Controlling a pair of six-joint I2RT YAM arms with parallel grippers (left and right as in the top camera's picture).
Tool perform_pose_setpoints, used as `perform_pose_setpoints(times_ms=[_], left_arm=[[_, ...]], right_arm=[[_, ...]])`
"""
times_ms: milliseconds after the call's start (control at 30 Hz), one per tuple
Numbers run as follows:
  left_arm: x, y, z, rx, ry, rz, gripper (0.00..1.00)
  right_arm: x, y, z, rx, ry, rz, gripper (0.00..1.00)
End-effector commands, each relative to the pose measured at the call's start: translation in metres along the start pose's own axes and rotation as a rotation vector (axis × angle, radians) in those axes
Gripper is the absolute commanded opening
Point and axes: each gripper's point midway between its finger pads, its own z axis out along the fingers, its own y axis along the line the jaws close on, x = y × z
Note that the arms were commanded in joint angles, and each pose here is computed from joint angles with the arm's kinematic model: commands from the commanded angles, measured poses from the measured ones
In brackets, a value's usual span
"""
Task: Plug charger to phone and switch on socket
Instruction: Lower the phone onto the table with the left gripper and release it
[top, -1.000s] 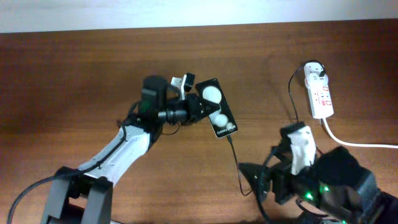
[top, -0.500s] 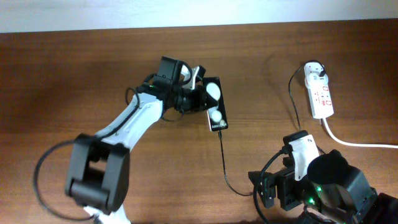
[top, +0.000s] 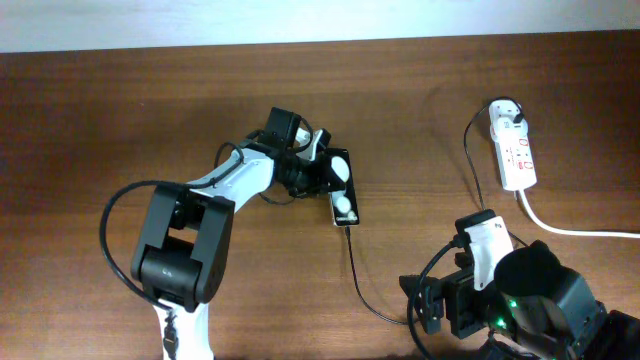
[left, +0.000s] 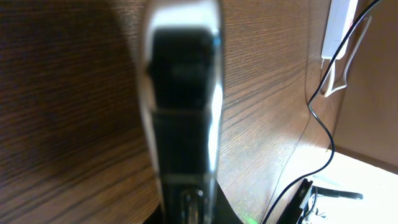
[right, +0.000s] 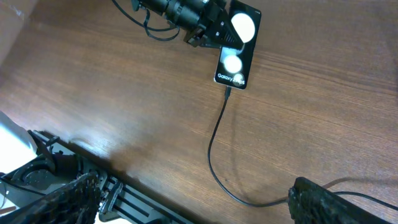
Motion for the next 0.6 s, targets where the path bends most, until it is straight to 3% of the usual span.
perform_pose_setpoints(times_ms=[0,67,167,267,333,433,500,567], left_arm=[[-0.001,0.021,0.012,-0.049,0.010,-0.004,0.08],[-0.001,0.022,0.012,-0.052,0.010,-0.006,0.12],[-0.002,0.024,0.012,-0.064,0.008,-0.007,0.32],[0.001,0.036,0.011,-0.128,0.007,-0.025,0.42],[0.005,0.045,0.009,-0.181,0.015,-0.045,0.59],[0.008,0.058,0.007,-0.250,0.016,-0.062,0.70],[0.009,0.065,0.005,-0.293,0.013,-0.068,0.99],[0.011,0.077,0.000,-0.365,0.010,-0.078,0.99]], right_arm=[[-0.003,-0.002,-0.001,0.014,-0.009,-0.004,0.99],[-0.003,-0.002,-0.001,0.014,-0.009,-0.004,0.99],[-0.003,-0.002,-0.001,0.014,-0.009,-0.004,0.98],[-0.003,-0.002,-0.001,0.015,-0.010,-0.004,0.99],[-0.003,-0.002,-0.001,0.014,-0.009,-0.004,0.99],[-0.003,-0.002,-0.001,0.014,-0.009,-0.004,0.99],[-0.003,-0.002,-0.001,0.014,-0.009,-0.004,0.99],[-0.003,-0.002,-0.001,0.015,-0.010,-0.004,0.99]])
